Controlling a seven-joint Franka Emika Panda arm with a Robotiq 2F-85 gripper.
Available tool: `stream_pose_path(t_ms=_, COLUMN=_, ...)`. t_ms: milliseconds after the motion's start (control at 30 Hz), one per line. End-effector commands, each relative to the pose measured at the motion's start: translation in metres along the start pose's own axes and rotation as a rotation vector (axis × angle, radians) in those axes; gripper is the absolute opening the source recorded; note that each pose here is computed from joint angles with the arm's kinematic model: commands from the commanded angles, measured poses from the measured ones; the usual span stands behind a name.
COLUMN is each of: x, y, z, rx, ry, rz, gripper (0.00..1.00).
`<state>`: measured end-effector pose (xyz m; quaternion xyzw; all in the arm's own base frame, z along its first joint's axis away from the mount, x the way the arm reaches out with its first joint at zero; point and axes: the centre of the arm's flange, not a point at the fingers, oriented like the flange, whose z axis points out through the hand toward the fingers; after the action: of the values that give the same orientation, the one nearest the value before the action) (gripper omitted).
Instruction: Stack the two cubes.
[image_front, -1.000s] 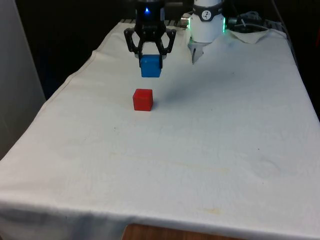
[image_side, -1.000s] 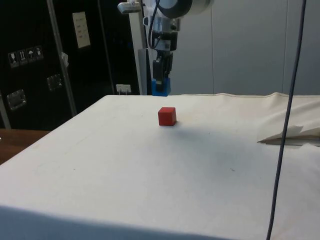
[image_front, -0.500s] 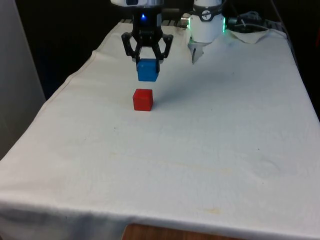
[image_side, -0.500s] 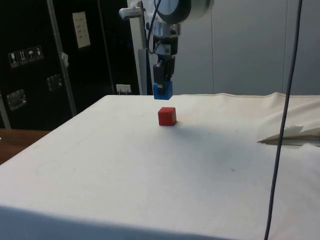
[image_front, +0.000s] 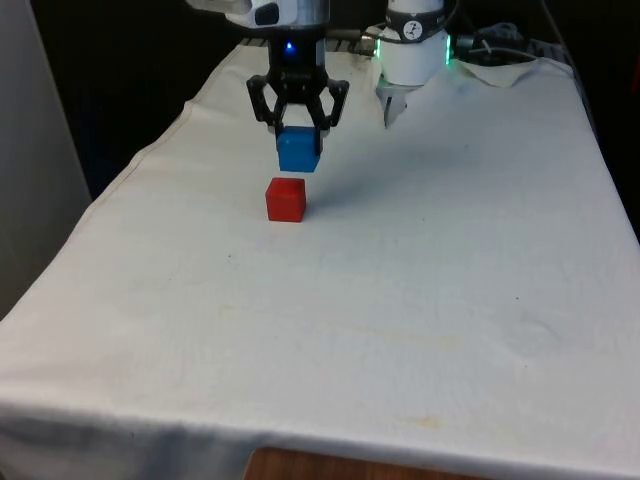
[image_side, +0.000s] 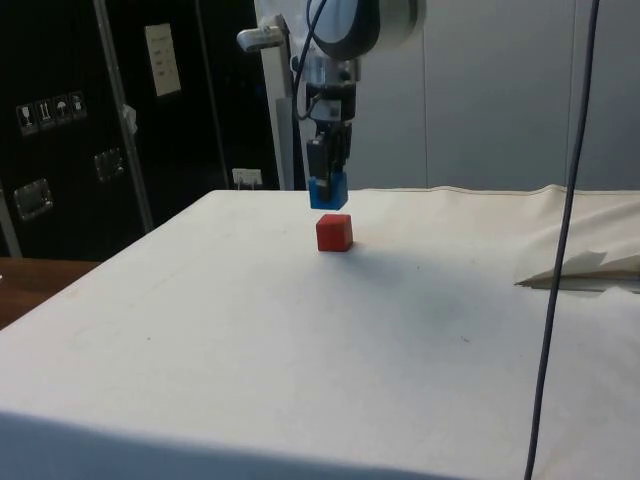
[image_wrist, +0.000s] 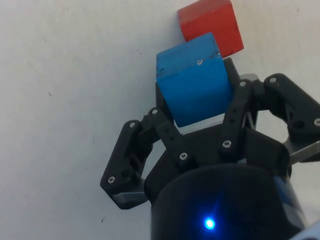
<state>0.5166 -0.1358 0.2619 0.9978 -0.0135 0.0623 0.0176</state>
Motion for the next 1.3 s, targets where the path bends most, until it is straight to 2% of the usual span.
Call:
stream_pose_path(t_ms=0, x=0.000, y=-0.002, z=0.001, rx=0.007, ry=0.008, rz=0.002, gripper=0.02)
stream_pose_path(t_ms=67, x=0.000, y=0.000, z=0.003, rx=-0.002, ry=-0.002, rz=0.001, gripper=0.02)
stream_pose_path(t_ms=100, x=0.000, y=-0.001, z=0.004, rx=0.005, ry=0.004, rz=0.001, gripper=0.02)
stream_pose_path(t_ms=367, x=0.000, y=0.007, z=0.007, rx=-0.010, ry=-0.005, rz=0.003, gripper=0.02)
stream_pose_path(t_ms=400, x=0.001, y=0.008, z=0.007, rx=-0.004, ry=-0.003, rz=0.003, gripper=0.02)
stream_pose_path(t_ms=667, x=0.004, y=0.009, z=0.010, rx=-0.016, ry=-0.007, rz=0.002, gripper=0.02)
stream_pose_path(t_ms=800, x=0.005, y=0.008, z=0.015, rx=-0.011, ry=-0.009, rz=0.001, gripper=0.02)
stream_pose_path(t_ms=933, x=0.003, y=0.009, z=0.018, rx=-0.019, ry=-0.021, rz=0.000, gripper=0.02)
stream_pose_path(t_ms=967, x=0.004, y=0.007, z=0.019, rx=-0.012, ry=-0.015, rz=0.000, gripper=0.02)
stream_pose_path(t_ms=1233, x=0.002, y=0.008, z=0.022, rx=-0.019, ry=-0.028, rz=-0.001, gripper=0.02)
stream_pose_path(t_ms=1267, x=0.004, y=0.007, z=0.022, rx=-0.013, ry=-0.023, rz=-0.003, gripper=0.02)
